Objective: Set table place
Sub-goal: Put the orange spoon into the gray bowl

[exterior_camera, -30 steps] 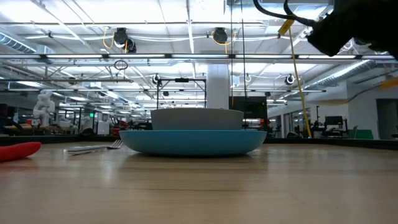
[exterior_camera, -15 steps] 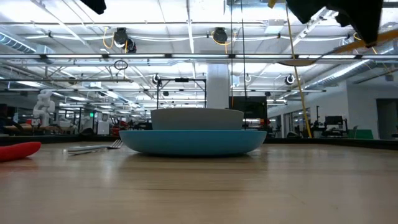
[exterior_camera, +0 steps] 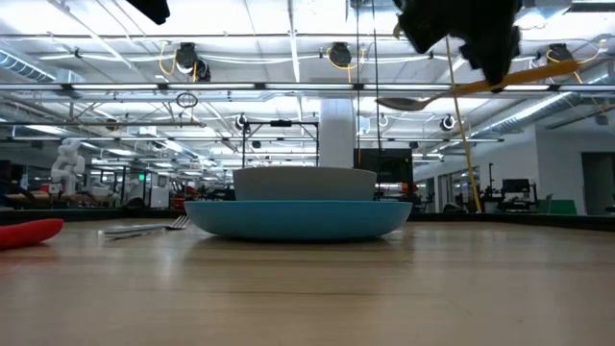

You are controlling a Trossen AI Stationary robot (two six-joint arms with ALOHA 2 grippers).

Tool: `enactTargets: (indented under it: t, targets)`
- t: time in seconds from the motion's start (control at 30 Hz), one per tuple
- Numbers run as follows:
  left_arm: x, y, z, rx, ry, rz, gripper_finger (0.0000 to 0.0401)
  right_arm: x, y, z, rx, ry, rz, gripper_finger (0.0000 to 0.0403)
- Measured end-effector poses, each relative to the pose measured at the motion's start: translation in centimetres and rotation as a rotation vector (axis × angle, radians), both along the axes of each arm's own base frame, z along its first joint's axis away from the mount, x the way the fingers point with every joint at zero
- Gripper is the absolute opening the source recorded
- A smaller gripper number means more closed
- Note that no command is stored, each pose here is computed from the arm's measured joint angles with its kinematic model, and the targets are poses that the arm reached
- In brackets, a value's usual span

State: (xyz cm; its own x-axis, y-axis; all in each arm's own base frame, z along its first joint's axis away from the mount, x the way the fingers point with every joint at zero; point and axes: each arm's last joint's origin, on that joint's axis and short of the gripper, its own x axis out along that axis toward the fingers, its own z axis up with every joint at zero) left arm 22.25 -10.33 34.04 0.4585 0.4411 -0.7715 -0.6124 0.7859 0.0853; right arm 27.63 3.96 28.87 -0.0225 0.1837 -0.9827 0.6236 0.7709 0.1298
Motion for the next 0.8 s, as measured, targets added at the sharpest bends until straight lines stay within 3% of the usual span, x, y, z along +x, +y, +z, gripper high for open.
enactTargets:
  t: [0.53,0.8]
  targets:
    - [0.1,0.6,0.0,0.028,0.032,-0.011,0.0088,8.9,-2.9,-0.6,0.033,0.078,0.148,0.0054]
    - [-0.1,0.7,0.0,0.049,0.062,-0.029,0.0088,10.6,-4.0,-3.2,0.076,0.130,0.165,0.0054]
